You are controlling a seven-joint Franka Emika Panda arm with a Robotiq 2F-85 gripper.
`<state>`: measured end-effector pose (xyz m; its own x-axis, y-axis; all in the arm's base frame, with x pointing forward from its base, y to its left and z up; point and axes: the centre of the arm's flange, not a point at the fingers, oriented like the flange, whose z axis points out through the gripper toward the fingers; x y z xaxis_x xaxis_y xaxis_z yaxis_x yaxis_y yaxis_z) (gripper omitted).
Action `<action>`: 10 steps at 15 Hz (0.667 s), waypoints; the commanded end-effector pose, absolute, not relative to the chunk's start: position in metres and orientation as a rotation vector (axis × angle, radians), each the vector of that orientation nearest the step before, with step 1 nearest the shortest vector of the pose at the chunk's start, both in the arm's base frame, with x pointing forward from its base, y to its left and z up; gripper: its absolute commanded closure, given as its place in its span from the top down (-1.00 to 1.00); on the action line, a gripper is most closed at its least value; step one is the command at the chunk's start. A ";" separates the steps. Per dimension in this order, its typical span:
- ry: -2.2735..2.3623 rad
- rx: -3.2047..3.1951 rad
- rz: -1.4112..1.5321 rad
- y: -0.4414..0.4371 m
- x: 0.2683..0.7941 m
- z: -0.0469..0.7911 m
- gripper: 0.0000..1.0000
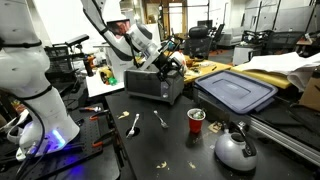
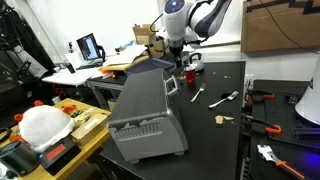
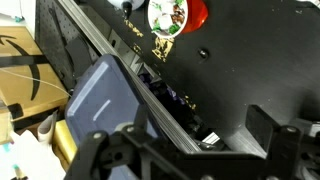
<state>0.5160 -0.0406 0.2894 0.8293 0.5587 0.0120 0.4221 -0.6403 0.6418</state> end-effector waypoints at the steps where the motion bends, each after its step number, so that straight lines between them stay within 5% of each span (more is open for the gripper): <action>1: 0.657 2.425 0.264 -0.063 0.530 0.328 1.00; 10: 0.457 2.720 0.397 -0.055 0.545 0.342 1.00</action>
<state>0.5421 -0.0580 0.3319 0.9089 0.3872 0.1545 0.2911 -0.8548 0.4297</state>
